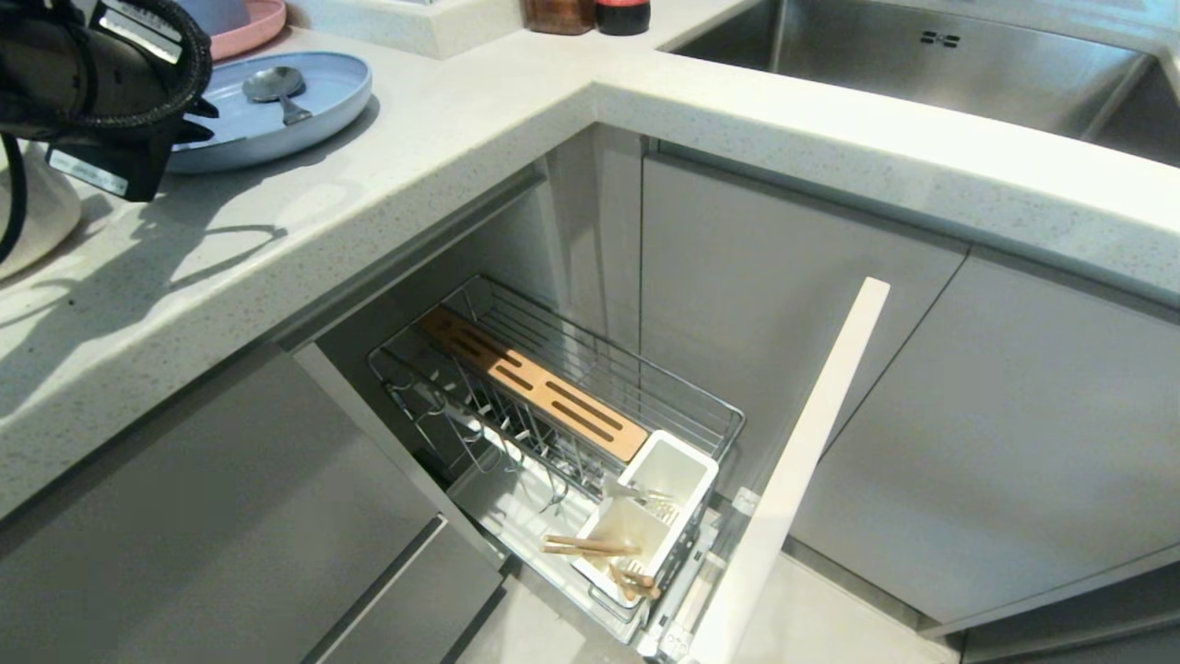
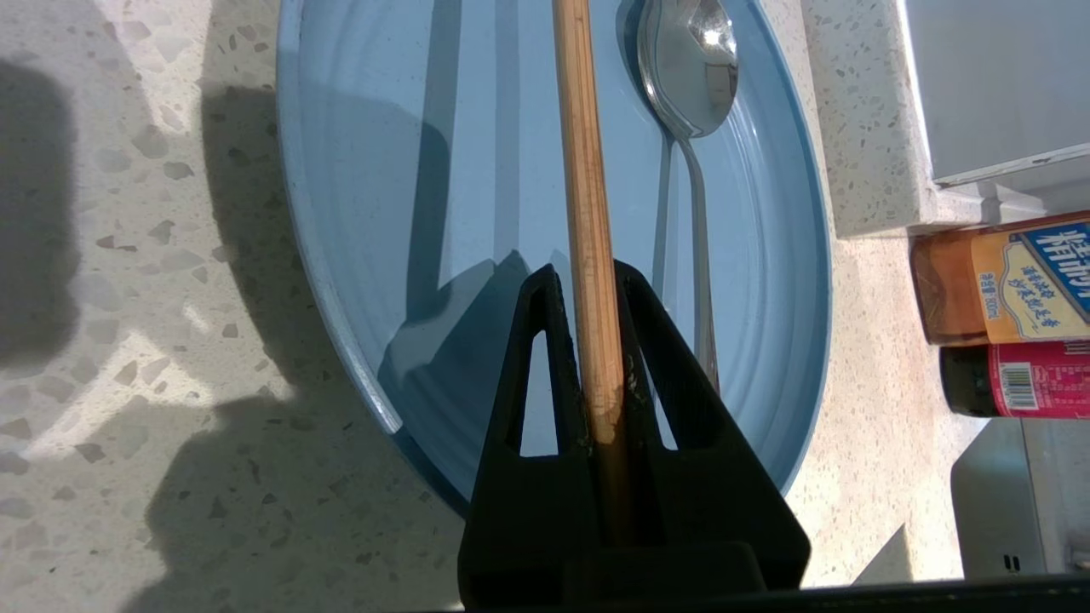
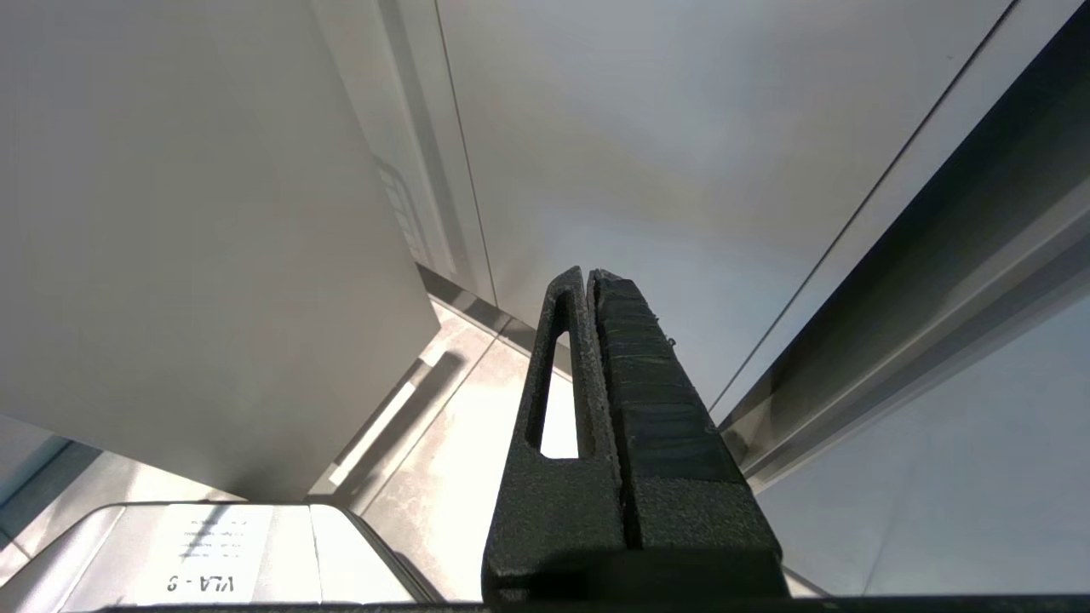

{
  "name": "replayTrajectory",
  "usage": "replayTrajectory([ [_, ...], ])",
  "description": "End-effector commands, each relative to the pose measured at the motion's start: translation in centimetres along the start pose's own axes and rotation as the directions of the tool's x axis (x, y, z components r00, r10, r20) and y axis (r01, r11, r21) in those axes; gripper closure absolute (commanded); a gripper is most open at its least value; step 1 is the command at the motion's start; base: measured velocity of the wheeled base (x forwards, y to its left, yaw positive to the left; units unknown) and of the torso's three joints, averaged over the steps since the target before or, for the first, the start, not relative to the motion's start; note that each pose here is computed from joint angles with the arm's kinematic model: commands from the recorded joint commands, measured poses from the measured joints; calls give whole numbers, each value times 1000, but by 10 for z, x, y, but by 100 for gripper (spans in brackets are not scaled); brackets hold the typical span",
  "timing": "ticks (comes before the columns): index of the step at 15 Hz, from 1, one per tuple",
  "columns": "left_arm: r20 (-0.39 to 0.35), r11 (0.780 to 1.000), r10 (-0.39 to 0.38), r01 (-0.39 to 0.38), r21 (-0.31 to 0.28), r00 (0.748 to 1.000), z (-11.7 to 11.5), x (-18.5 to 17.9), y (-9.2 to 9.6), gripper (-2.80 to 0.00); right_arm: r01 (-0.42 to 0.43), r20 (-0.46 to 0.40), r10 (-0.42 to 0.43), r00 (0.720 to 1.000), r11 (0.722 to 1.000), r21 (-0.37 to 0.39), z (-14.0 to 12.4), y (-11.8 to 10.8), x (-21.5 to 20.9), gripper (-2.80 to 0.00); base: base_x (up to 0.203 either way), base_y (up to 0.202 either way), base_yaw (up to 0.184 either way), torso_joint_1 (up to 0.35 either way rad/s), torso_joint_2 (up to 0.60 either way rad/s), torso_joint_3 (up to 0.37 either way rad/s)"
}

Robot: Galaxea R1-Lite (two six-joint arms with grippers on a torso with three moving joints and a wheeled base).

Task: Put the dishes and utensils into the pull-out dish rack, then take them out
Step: Take the chopsticks out of the cupboard

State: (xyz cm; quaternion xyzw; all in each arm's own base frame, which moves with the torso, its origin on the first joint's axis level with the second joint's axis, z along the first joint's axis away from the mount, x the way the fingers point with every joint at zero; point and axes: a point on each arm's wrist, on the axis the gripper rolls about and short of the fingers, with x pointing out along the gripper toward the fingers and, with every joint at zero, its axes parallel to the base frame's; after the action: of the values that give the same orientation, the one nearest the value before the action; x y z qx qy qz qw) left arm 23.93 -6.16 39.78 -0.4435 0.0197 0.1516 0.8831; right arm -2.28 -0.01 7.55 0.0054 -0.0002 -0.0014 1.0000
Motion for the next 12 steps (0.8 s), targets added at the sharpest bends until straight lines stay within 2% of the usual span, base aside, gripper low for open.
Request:
replayTrajectory([
  [1, 10, 1000, -6, 6, -11, 1000, 3, -3, -1, 0, 0, -2, 0, 1000, 1000, 0, 0, 0, 0, 0, 0, 0, 0, 0, 0, 0],
  [6, 10, 1000, -5, 5, 10, 1000, 3, -4, -1, 0, 0, -2, 0, 1000, 1000, 0, 0, 0, 0, 0, 0, 0, 0, 0, 0, 0],
  [7, 9, 1000, -2, 2, 9, 1000, 3, -4, -1, -280, 0, -2, 0, 1000, 1000, 0, 0, 0, 0, 0, 0, 0, 0, 0, 0, 0],
  [12, 9, 1000, -1, 1, 10, 1000, 3, -4, -1, -280, 0, -2, 0, 1000, 1000, 0, 0, 0, 0, 0, 0, 0, 0, 0, 0, 0],
])
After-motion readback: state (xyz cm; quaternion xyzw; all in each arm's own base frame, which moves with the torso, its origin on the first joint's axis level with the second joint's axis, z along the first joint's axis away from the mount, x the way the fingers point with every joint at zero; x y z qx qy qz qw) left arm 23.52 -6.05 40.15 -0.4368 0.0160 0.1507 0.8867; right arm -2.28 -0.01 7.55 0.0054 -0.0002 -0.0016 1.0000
